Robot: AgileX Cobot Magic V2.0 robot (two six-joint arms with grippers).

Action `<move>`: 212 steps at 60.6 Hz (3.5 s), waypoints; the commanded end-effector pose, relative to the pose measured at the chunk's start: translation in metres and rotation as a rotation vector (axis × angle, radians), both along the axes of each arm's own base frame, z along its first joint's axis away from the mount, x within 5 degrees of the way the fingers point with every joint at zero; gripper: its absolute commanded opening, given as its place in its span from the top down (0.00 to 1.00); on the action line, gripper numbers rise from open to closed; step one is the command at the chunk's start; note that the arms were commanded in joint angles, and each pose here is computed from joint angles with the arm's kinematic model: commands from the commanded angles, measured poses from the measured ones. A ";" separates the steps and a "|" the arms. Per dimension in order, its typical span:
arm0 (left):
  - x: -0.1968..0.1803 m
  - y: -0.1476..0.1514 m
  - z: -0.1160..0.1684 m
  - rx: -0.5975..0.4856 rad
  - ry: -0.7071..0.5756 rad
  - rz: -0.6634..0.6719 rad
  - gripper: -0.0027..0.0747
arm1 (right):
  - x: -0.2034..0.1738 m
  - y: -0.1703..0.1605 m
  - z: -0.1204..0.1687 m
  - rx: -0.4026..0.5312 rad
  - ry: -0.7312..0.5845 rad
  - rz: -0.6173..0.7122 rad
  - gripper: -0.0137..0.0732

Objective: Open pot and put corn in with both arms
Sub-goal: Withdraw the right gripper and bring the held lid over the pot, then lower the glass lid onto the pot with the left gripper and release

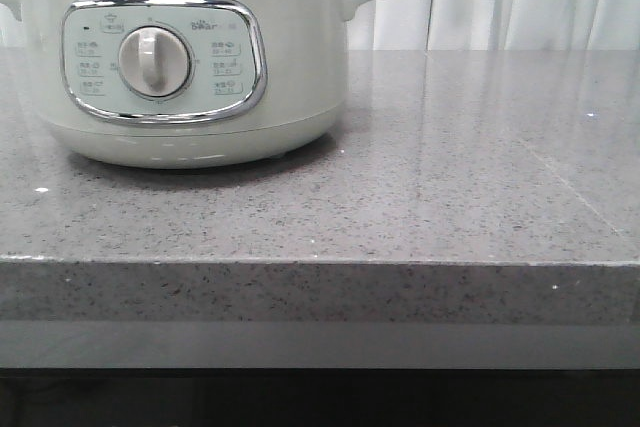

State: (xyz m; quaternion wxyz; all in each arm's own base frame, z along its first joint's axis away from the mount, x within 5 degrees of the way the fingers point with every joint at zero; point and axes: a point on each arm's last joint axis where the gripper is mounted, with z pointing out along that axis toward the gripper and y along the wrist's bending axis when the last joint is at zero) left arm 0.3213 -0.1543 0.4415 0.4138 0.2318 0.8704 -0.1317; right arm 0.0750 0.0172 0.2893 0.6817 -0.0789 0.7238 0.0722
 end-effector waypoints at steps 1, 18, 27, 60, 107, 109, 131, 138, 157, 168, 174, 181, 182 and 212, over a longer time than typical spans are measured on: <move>-0.008 -0.001 0.035 -0.095 -0.141 -0.005 0.75 | 0.000 -0.003 0.016 0.008 -0.102 -0.032 0.92; -0.003 -0.003 0.025 -0.068 -0.086 -0.010 0.75 | 0.000 -0.003 0.017 0.009 -0.109 -0.034 0.92; -0.002 -0.004 0.020 -0.063 -0.075 -0.009 0.75 | 0.000 -0.003 0.017 0.009 -0.109 -0.034 0.92; 0.006 -0.006 0.008 -0.058 -0.076 0.000 0.75 | 0.000 -0.003 0.017 0.009 -0.108 -0.034 0.92; 0.005 -0.005 0.003 -0.025 -0.040 -0.001 0.61 | 0.000 -0.003 0.017 0.009 -0.108 -0.034 0.92; 0.005 -0.005 0.003 -0.025 -0.040 -0.001 0.55 | 0.000 -0.003 0.017 0.009 -0.108 -0.034 0.92; 0.000 -0.003 0.017 -0.060 -0.108 0.007 0.39 | 0.000 -0.003 0.017 0.009 -0.108 -0.034 0.92; -0.007 0.001 0.025 -0.067 -0.124 0.006 0.40 | 0.000 -0.003 0.017 0.009 -0.108 -0.034 0.92; -0.031 0.012 0.048 -0.095 -0.188 0.005 0.78 | 0.000 -0.003 0.017 0.009 -0.108 -0.034 0.92; -0.044 0.018 0.047 -0.103 -0.207 0.009 0.99 | 0.000 -0.003 0.017 0.009 -0.108 -0.034 0.92; -0.057 0.024 0.044 -0.120 -0.237 0.017 0.99 | 0.000 -0.003 0.017 0.009 -0.108 -0.034 0.92; -0.076 0.033 0.036 -0.133 -0.260 0.026 0.99 | 0.000 -0.003 0.017 0.009 -0.108 -0.034 0.92; -0.079 0.035 0.035 -0.135 -0.264 0.027 0.99 | 0.000 -0.003 0.017 0.009 -0.108 -0.034 0.92; -0.215 0.101 -0.026 -0.293 -0.577 0.080 0.99 | 0.000 -0.003 0.017 0.009 -0.108 -0.034 0.92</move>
